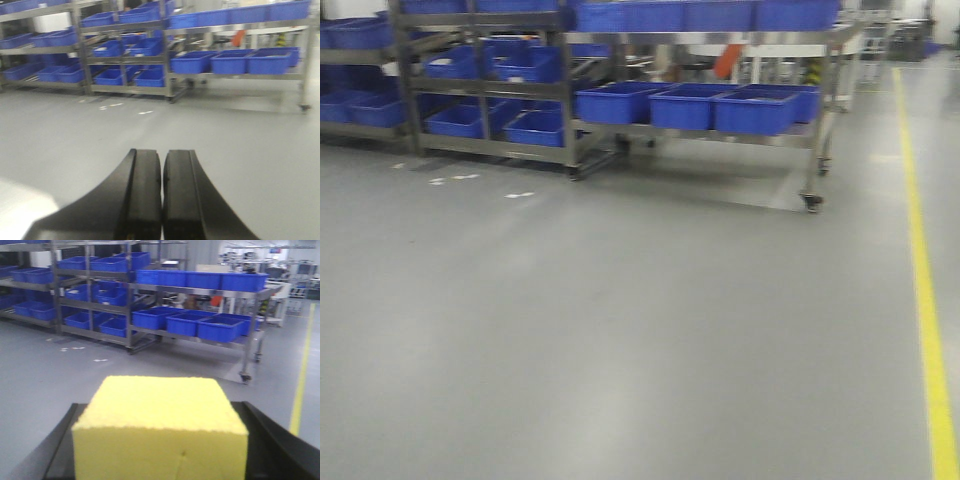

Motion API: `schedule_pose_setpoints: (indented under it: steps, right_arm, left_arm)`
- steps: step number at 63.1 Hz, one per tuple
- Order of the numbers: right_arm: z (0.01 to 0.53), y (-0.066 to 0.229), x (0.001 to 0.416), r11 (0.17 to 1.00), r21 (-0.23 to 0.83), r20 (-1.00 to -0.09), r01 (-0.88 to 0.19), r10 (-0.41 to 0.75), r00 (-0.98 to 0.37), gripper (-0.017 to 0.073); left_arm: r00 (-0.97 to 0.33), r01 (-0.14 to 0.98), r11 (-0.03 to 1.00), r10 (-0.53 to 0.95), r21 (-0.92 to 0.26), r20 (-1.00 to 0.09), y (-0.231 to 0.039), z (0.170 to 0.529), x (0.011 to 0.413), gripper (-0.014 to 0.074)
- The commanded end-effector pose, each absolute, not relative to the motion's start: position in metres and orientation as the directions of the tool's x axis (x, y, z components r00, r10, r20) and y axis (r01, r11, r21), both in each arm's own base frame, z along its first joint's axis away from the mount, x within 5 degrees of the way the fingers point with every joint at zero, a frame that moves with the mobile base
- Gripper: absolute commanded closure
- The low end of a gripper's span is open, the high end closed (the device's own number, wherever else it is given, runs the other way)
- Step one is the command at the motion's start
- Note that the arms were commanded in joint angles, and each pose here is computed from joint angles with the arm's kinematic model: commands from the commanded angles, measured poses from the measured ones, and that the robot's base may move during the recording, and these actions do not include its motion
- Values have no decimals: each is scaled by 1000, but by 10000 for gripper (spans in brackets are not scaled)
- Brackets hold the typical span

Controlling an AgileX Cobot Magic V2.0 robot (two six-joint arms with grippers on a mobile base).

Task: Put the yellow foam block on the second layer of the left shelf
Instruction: 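Drive the base away from the table holding the block in the right gripper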

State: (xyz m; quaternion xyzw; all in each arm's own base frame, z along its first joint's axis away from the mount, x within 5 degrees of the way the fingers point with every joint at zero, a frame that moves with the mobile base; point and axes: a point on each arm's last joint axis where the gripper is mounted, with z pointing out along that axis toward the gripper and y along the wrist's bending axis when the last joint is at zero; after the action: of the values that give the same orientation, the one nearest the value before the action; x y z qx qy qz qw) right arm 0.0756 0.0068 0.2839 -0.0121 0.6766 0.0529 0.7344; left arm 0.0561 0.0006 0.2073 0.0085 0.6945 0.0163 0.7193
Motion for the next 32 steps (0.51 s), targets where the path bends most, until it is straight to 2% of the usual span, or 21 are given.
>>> schedule_pose_setpoints:
  steps: [1, 32]
  right_arm:
    - [302, 6, 74, 995, 42, -979, -95, 59, 193, 69]
    - [302, 6, 74, 995, 42, -979, -95, 59, 193, 69]
  left_arm:
    - [113, -10, 1000, 27, 26, -993, 0, 208, 55, 470]
    - [113, -10, 1000, 27, 26, -993, 0, 208, 55, 470]
